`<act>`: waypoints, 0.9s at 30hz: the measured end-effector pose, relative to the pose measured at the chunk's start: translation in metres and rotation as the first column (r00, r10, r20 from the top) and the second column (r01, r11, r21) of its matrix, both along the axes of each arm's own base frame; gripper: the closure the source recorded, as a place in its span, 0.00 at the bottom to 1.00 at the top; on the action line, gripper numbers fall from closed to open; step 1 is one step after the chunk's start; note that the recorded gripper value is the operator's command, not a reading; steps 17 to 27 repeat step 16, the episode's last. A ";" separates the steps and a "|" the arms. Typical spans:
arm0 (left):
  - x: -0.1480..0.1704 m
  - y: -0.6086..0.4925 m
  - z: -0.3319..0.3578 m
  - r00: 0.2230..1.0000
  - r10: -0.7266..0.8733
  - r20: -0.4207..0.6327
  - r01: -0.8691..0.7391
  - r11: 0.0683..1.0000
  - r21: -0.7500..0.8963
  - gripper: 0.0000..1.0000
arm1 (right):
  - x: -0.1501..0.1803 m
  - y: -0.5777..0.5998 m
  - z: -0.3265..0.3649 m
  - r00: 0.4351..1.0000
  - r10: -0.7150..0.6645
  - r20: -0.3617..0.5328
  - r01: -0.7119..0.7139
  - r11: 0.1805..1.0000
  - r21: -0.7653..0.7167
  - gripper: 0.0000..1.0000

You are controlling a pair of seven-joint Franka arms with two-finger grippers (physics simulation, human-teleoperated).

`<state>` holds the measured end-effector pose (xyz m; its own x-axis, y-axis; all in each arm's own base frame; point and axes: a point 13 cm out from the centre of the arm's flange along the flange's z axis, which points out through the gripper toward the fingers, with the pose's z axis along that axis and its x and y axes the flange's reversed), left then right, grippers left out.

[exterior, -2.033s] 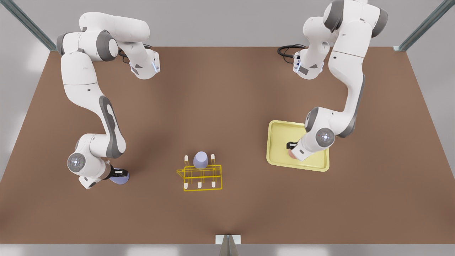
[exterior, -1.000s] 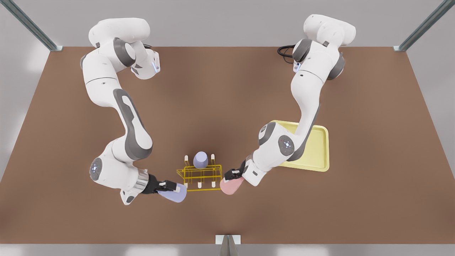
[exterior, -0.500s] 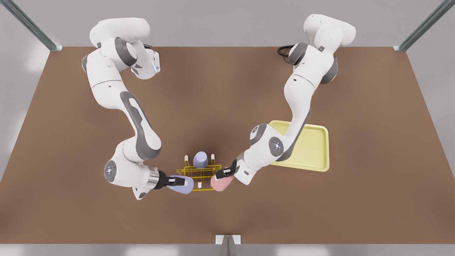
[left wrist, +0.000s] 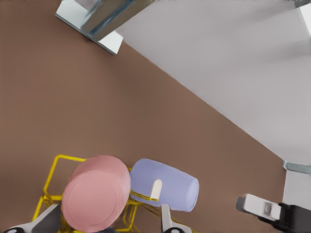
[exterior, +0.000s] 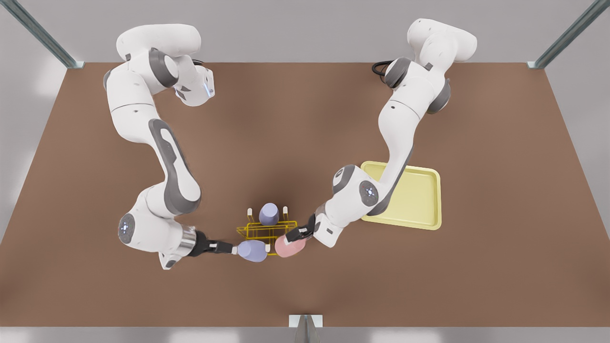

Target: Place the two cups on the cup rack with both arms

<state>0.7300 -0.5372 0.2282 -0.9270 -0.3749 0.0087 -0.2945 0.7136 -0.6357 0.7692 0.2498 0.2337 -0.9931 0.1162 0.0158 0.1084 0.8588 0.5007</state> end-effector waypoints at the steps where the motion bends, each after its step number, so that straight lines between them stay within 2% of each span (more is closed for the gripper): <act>1: 0.002 0.004 0.002 1.000 0.003 0.002 -0.003 1.000 0.006 0.00 | 0.001 -0.026 0.010 1.000 0.011 0.010 -0.011 0.998 -0.060 0.00; 4: 0.041 0.112 0.063 0.999 0.039 -0.011 -0.037 0.993 0.114 0.00 | -0.011 -0.120 0.063 0.996 0.087 0.024 -0.075 0.946 -0.315 0.00; 7: 0.040 0.283 0.115 0.995 0.047 -0.091 -0.008 0.919 0.393 0.00 | -0.035 -0.201 0.151 0.991 0.126 0.033 -0.093 0.863 -0.497 0.00; 8: 0.026 0.341 0.128 0.988 0.066 -0.142 0.008 0.884 0.467 0.00 | -0.048 -0.210 0.185 0.989 0.143 0.040 -0.100 0.840 -0.533 0.00; 10: -0.064 0.406 0.137 0.958 0.057 -0.280 0.125 0.798 0.589 0.00 | -0.079 -0.226 0.234 0.988 0.151 0.030 -0.106 0.803 -0.586 0.00; 11: -0.092 0.418 0.135 0.944 0.040 -0.328 0.180 0.770 0.612 0.00 | -0.097 -0.232 0.244 0.988 0.151 0.003 -0.120 0.792 -0.599 0.00; 13: -0.123 0.430 0.133 0.913 0.010 -0.407 0.263 0.749 0.608 0.00 | -0.129 -0.236 0.248 0.987 0.153 -0.054 -0.155 0.786 -0.598 0.00; 16: -0.147 0.443 0.135 0.870 -0.030 -0.491 0.352 0.735 0.579 0.00 | -0.154 -0.242 0.248 0.982 0.156 -0.106 -0.188 0.787 -0.587 0.00; 27: -0.147 0.443 0.135 0.870 -0.030 -0.491 0.352 0.735 0.579 0.00 | -0.154 -0.242 0.248 0.982 0.156 -0.106 -0.188 0.787 -0.587 0.00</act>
